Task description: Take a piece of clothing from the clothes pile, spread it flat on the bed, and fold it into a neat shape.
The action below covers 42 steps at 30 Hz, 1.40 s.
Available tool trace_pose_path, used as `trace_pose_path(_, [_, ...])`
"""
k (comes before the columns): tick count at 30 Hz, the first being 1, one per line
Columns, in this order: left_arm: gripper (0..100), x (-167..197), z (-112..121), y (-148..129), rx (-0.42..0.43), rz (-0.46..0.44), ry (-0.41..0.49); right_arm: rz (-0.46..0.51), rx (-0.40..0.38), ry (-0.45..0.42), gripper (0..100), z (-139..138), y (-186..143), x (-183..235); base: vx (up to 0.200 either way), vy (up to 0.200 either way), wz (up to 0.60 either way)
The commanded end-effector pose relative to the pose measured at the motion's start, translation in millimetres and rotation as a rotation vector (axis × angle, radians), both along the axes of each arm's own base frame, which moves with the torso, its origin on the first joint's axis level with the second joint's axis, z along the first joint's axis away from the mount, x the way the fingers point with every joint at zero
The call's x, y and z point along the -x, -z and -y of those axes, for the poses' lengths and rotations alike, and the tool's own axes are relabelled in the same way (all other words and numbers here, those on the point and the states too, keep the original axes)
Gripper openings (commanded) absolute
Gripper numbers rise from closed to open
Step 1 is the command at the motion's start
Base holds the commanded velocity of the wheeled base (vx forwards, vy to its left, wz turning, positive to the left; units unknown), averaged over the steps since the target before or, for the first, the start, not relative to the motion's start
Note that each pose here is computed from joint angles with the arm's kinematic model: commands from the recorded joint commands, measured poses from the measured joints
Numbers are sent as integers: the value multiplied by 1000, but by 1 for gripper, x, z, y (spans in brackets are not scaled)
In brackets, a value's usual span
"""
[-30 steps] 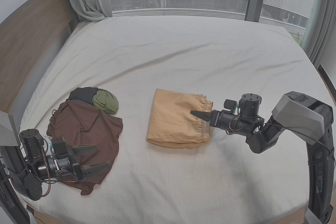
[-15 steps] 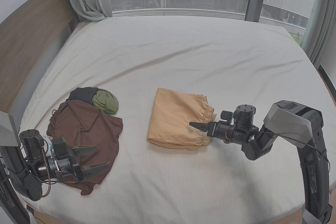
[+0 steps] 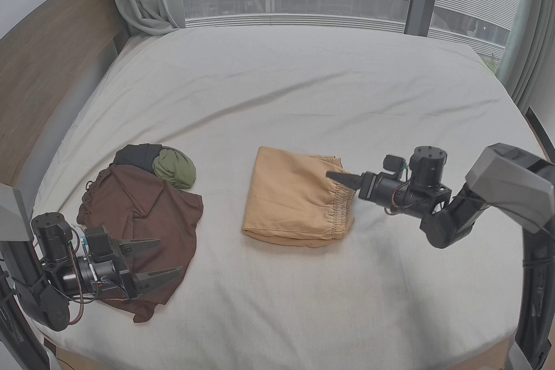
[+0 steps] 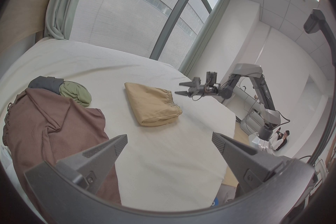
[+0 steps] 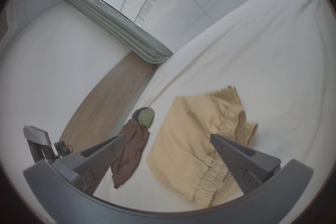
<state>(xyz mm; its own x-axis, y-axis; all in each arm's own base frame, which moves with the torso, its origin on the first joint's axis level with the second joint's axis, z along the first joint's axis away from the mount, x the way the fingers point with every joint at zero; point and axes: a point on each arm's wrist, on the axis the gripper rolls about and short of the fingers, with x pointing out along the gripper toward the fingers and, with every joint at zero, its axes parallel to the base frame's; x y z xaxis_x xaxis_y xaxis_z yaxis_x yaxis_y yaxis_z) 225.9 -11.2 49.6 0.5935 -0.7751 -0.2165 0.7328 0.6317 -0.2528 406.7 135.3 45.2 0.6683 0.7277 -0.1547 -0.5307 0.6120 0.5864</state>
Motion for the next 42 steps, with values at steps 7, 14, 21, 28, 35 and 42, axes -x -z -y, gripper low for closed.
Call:
trace_pose_path(7, [100, 0, 28, -8, 20, 48, 175, 237, 144, 111, 100, 75, -114, 97, 0, 0, 0])
trace_pose_path(14, [100, 11, 47, -21, 28, 93, 261, 296, 275, 211, 100, 115, -113, 136, 0, 0, 0])
trace_pose_path(21, [100, 37, 51, -49, 55, 176, 297, 351, 281, 270, 100, 135, -128, 182, 0, 0, 0])
trace_pose_path(28, [100, 61, 45, -65, 69, 230, 293, 422, 268, 251, 100, 129, -135, 240, 0, 0, 0])
trace_pose_path(35, [100, 76, 42, -76, 67, 255, 295, 449, 251, 196, 100, 123, -118, 289, 0, 0, 0])
trace_pose_path(42, [100, 93, 36, -83, 61, 255, 266, 546, 249, 221, 100, 125, -115, 326, 0, 0, 0])
